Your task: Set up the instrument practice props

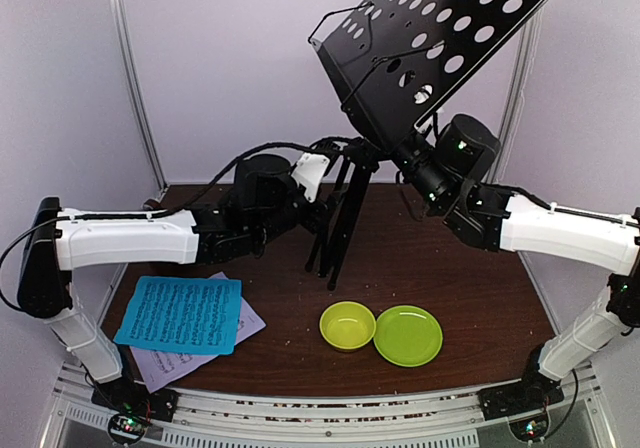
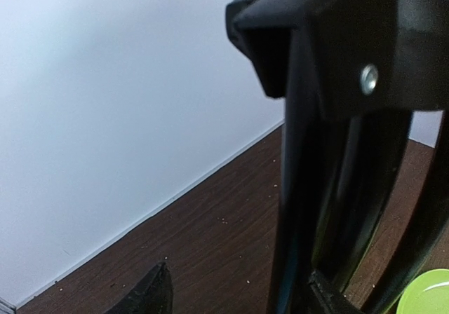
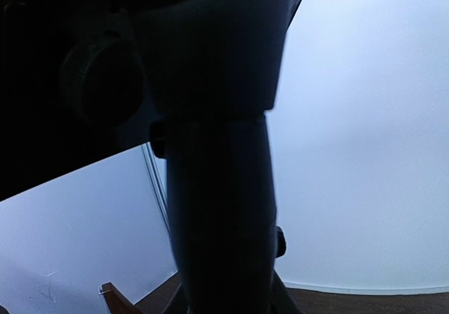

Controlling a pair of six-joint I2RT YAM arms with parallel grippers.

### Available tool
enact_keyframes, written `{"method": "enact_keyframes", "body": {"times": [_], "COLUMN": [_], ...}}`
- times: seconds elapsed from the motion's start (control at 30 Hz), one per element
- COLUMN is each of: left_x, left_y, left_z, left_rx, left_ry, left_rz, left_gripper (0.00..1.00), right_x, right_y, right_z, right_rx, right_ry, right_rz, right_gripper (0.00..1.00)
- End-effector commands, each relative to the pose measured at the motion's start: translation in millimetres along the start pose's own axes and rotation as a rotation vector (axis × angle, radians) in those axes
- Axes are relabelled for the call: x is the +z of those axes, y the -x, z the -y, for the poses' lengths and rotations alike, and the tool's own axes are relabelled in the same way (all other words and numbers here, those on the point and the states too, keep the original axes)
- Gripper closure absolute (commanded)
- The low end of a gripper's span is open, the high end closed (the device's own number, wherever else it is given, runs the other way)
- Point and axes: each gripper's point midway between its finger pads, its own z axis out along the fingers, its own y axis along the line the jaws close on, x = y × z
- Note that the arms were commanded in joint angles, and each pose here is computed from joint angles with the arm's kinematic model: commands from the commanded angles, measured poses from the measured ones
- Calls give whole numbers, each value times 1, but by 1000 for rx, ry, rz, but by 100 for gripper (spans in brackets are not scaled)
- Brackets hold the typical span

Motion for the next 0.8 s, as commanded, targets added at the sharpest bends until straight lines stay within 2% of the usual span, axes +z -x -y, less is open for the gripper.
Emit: {"method": "enact_keyframes", "body": {"times": [0.0, 0.2, 0.47, 0.6, 0.77], "left_x": [7, 12, 10, 8, 9], "left_y": [13, 18, 8, -1, -20], "left_z": [-20, -14, 14, 19, 24], "left_rx": [22, 91, 322, 430, 541], "left_ry": [98, 78, -62, -96, -126], "left_rz": [31, 53, 54, 38, 11], "left_gripper": [40, 52, 74, 79, 91], "right_x": [-36, -35, -29, -24, -17], "right_y": [152, 151, 143, 140, 142], "right_z": [-18, -18, -21, -20, -21], "right_rx": [193, 181, 109, 85, 59], "right_ry": [84, 76, 70, 81, 104], "right_rz": [406, 398, 360, 340, 327], "right_gripper": [100, 100, 100, 100, 100]}}
